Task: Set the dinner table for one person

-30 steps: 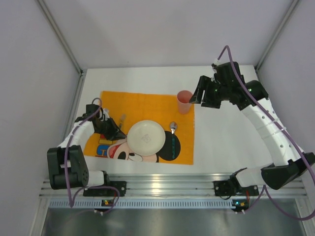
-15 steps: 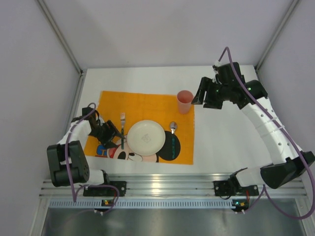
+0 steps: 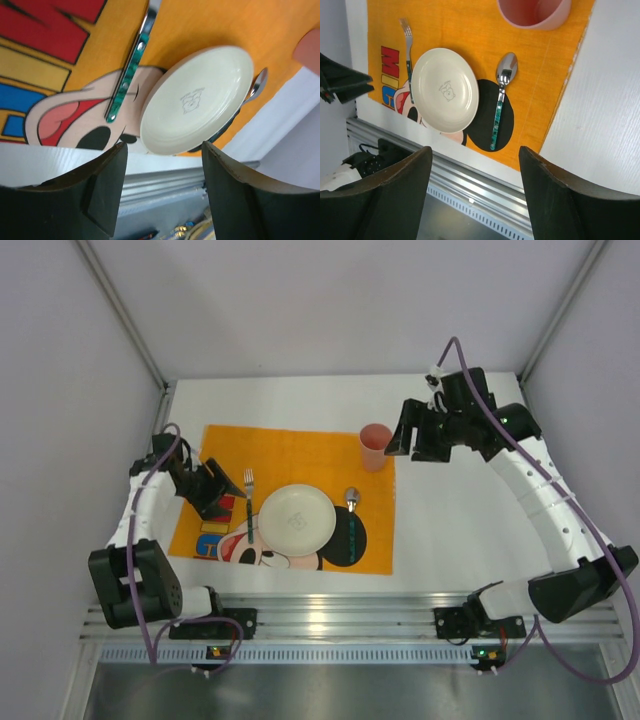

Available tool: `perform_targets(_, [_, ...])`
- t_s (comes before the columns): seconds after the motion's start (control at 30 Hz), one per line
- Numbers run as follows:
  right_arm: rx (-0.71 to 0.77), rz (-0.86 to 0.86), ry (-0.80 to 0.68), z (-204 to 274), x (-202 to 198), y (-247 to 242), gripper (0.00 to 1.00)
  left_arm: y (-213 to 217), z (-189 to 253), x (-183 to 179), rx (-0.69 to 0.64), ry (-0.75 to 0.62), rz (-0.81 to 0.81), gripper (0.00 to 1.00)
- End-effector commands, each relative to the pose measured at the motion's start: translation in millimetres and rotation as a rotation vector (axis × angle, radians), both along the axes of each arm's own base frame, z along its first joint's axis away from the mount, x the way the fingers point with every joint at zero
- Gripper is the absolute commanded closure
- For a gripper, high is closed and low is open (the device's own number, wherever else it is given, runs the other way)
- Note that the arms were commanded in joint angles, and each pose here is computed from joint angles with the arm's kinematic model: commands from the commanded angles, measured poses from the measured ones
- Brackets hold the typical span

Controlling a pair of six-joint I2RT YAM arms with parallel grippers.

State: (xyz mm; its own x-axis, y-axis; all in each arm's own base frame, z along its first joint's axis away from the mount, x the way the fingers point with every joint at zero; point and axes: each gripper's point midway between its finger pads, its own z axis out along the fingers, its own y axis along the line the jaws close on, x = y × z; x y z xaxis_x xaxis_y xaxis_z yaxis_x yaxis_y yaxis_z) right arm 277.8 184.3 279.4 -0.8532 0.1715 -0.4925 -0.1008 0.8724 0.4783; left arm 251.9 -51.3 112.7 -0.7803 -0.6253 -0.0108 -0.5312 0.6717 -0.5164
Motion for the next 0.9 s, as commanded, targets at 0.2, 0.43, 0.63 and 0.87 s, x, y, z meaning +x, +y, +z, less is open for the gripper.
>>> perform_targets(0.2, [0.11,0.186,-0.38,90.9,-7.8,8.8,0.14,53.0,78.8,51.6,0.288,-0.238,0.114,0.34])
perform_targets(0.43, [0.181,0.157,-0.464,107.4,-15.3,8.2,0.0,61.6,90.4,68.3,0.346,-0.36,0.214,0.08])
perform_targets(0.63, [0.225,0.109,-0.634,139.4,-5.6,4.8,0.0,49.9,121.9,116.6,0.689,-0.675,0.15,0.08])
perform_targets(0.87, [0.198,0.1,-0.576,109.8,1.6,7.1,0.0,49.7,42.0,138.9,0.91,-0.933,0.005,0.07])
